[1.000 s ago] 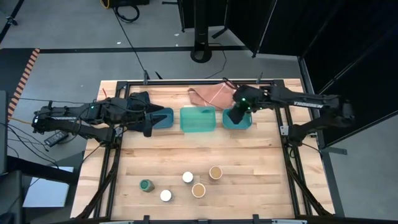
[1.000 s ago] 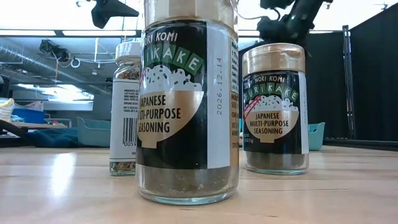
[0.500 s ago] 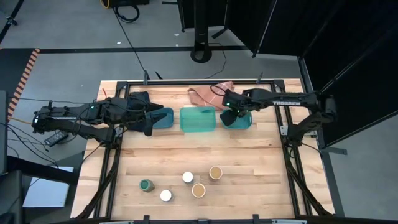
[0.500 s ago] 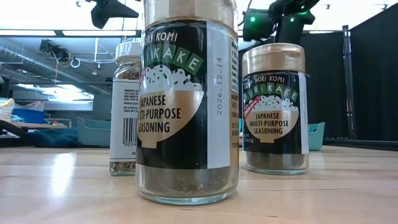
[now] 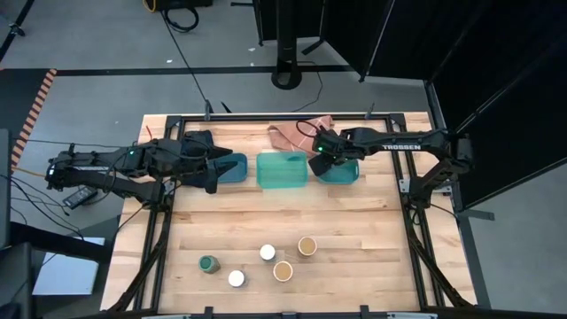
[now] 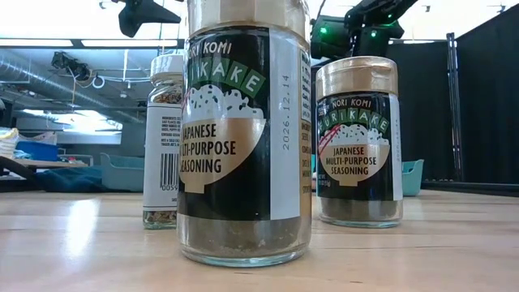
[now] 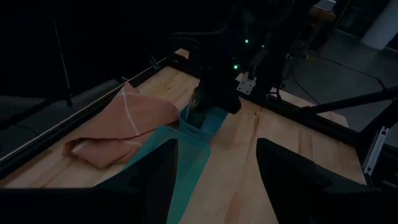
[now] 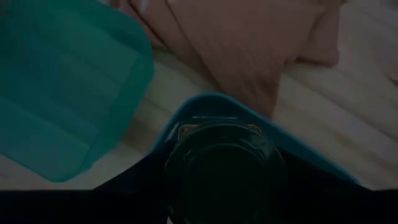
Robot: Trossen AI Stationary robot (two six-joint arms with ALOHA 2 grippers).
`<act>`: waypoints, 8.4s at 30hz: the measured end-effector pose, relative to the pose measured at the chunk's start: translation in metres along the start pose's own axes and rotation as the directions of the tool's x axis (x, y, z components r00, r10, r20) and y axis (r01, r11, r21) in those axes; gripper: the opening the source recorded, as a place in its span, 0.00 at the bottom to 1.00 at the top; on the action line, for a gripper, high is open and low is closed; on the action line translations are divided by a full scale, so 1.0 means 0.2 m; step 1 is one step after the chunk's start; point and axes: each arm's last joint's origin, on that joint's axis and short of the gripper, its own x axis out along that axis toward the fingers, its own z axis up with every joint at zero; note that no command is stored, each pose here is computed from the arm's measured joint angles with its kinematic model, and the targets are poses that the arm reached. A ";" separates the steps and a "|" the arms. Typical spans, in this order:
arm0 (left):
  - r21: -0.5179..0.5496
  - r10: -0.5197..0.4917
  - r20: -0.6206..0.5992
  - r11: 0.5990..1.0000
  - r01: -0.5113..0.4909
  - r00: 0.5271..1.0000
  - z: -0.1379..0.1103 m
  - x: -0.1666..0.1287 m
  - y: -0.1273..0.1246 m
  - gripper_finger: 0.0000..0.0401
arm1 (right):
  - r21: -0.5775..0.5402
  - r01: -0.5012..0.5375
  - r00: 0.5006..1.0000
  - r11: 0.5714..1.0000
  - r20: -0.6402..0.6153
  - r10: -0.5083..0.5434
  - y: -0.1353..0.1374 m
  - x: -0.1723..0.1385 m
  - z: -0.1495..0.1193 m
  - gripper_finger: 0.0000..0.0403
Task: Sort spices by type
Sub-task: Put the top green seasoning bottle into the light green bin, then put the top white seasoning bottle into the transparent green bin
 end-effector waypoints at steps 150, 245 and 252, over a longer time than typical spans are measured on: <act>0.168 -0.071 -0.648 0.958 0.233 0.759 -0.70 0.57 -0.91 0.69 | -0.831 -0.096 0.988 0.548 -0.014 0.153 0.08 -0.78 0.19 0.74; 0.488 0.026 -0.849 0.423 0.764 0.528 -0.71 0.62 -0.73 0.72 | -0.841 -0.083 0.984 0.534 0.014 0.175 0.08 -0.78 0.21 0.73; 0.531 0.023 -0.837 0.276 0.801 0.547 -0.69 0.66 -0.70 0.72 | -0.821 -0.080 0.986 0.565 0.019 0.167 0.06 -0.78 0.23 0.74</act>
